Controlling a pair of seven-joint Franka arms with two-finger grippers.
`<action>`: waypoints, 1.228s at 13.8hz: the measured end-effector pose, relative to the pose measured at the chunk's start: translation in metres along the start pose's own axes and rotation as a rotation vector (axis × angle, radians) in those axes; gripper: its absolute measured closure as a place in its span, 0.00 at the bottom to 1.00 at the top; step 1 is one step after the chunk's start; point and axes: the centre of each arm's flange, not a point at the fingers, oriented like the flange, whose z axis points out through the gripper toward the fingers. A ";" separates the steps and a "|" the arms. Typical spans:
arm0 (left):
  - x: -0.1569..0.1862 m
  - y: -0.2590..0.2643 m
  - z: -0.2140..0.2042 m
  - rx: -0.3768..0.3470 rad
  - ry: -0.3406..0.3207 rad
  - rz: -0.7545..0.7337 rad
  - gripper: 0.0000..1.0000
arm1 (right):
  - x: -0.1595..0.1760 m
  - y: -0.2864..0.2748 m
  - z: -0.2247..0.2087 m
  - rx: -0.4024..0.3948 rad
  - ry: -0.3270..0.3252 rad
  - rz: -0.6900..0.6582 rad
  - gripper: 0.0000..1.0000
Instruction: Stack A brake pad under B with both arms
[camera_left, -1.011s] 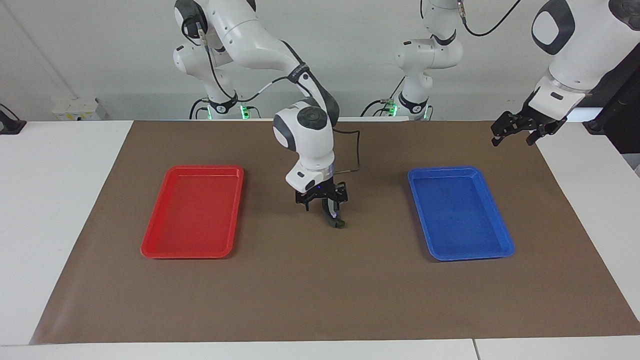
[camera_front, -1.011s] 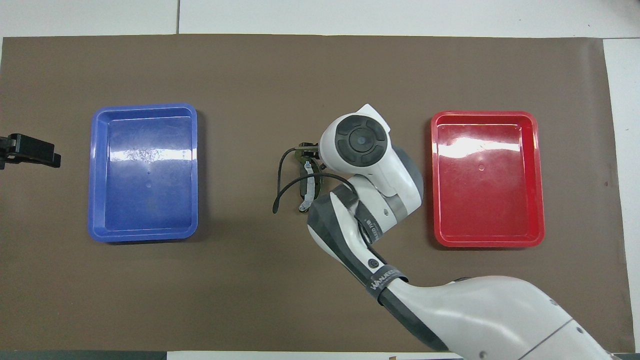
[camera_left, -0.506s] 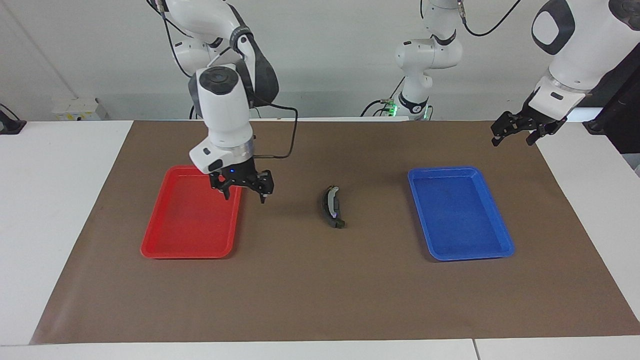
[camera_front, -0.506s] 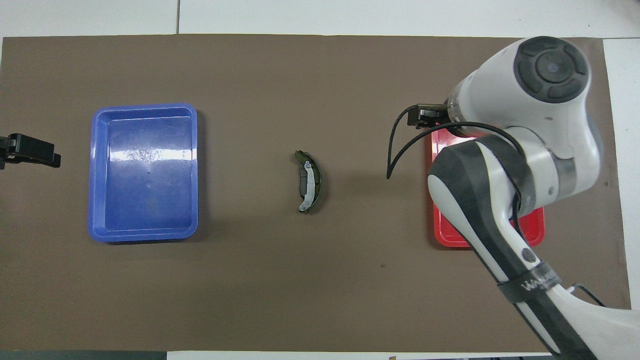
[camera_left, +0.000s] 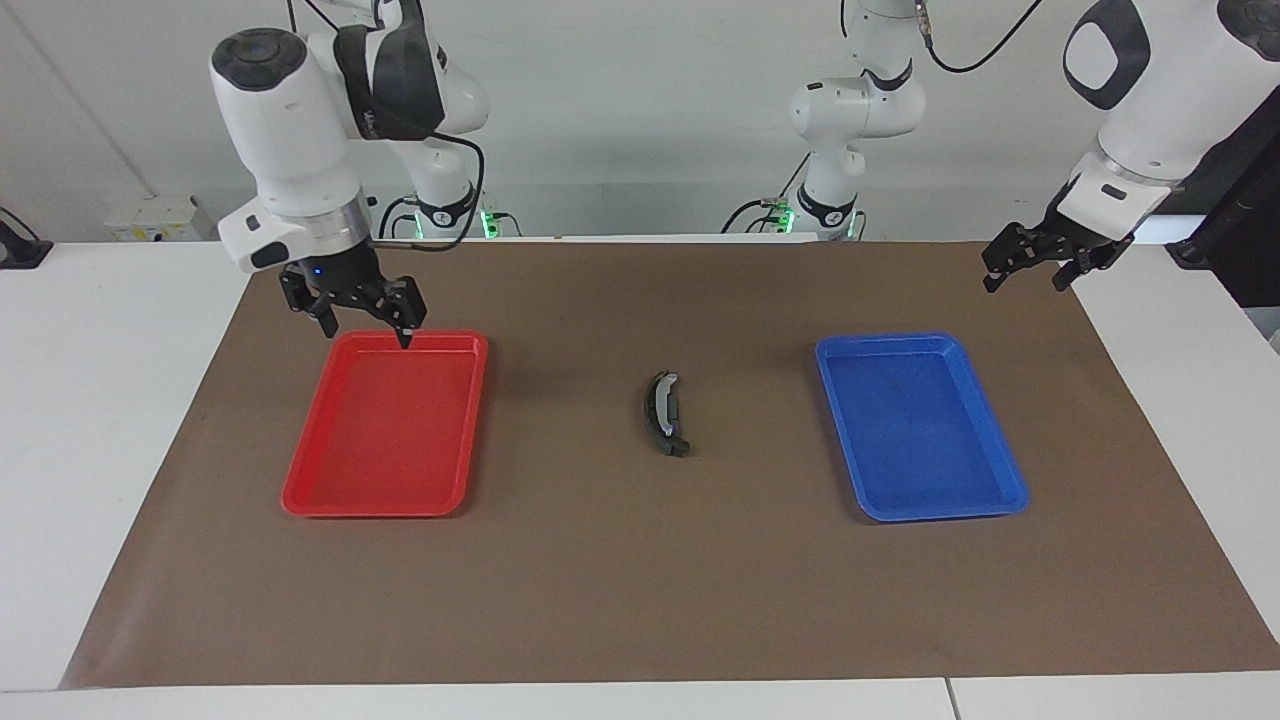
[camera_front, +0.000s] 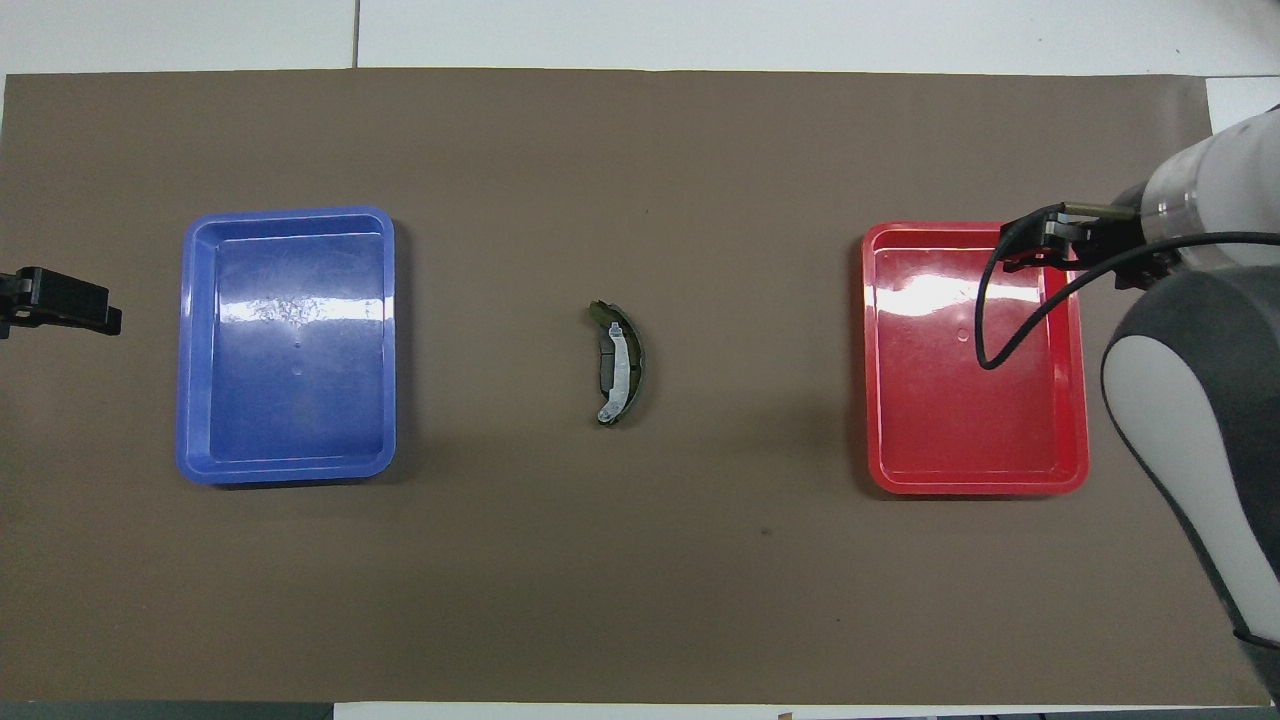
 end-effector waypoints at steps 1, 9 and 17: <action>0.000 0.000 0.000 0.000 0.000 0.000 0.00 | -0.006 0.007 -0.011 0.004 -0.011 0.013 0.00; 0.000 0.000 0.000 0.000 0.000 0.000 0.00 | -0.011 0.066 -0.052 0.009 -0.105 -0.049 0.00; 0.000 0.000 0.000 0.000 0.000 0.000 0.00 | -0.011 0.053 -0.045 0.008 -0.125 -0.047 0.00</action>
